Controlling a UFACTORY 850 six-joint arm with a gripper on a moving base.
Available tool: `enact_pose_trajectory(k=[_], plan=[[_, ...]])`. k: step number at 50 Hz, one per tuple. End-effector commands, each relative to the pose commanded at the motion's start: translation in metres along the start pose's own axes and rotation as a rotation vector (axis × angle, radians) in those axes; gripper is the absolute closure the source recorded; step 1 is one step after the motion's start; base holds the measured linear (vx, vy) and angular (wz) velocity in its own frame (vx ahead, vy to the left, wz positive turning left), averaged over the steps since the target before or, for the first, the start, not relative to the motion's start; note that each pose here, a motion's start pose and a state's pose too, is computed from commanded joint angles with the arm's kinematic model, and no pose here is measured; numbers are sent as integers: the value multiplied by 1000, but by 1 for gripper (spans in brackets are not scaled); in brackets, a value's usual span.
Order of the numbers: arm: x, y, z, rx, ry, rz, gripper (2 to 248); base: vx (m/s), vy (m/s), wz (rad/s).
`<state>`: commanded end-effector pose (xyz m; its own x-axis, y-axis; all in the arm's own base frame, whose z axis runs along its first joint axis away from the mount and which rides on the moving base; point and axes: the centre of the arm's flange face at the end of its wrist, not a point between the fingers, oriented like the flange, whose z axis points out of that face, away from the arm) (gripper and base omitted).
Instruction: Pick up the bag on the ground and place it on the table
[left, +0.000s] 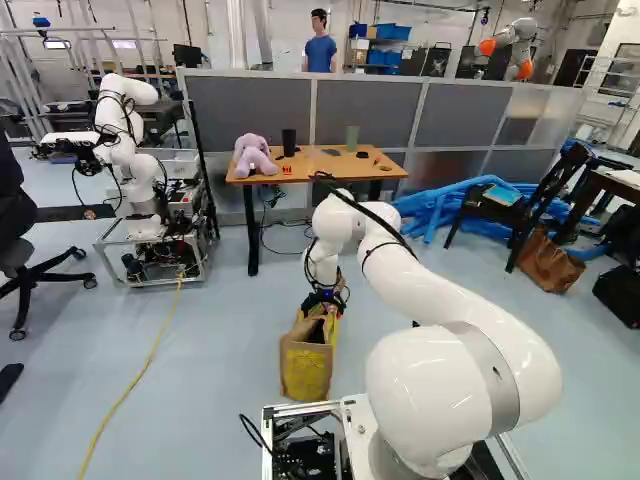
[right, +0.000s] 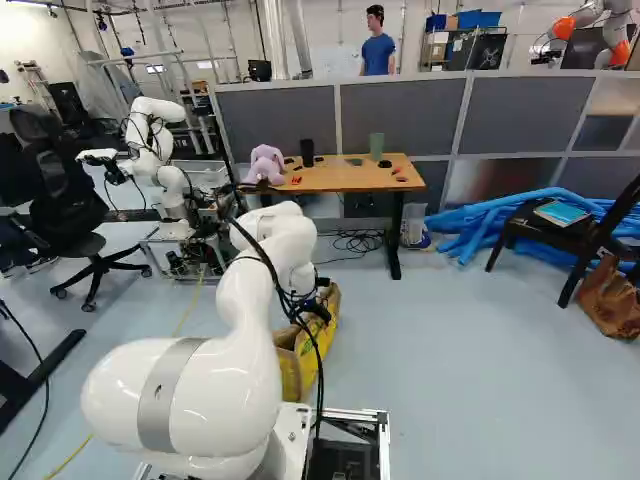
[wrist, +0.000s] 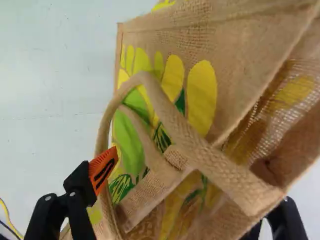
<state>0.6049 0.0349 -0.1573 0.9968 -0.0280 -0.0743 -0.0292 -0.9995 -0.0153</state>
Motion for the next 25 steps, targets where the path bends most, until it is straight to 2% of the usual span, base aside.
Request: enact_pose_trajectory(k=[8, 9, 13, 14, 18, 19, 24, 25], plan=[[0, 0, 12, 0, 1, 0, 7, 0, 0, 0], [0, 0, 13, 0, 2, 0, 42, 0, 0, 0], [0, 0, 15, 0, 2, 0, 42, 0, 0, 0], [0, 0, 15, 0, 2, 0, 81, 0, 0, 0], [0, 0, 16, 0, 2, 0, 81, 0, 0, 0], [0, 0, 16, 0, 2, 0, 119, 0, 0, 0], [0, 0, 16, 0, 2, 0, 119, 0, 0, 0], [0, 0, 16, 0, 2, 0, 156, 0, 0, 0]])
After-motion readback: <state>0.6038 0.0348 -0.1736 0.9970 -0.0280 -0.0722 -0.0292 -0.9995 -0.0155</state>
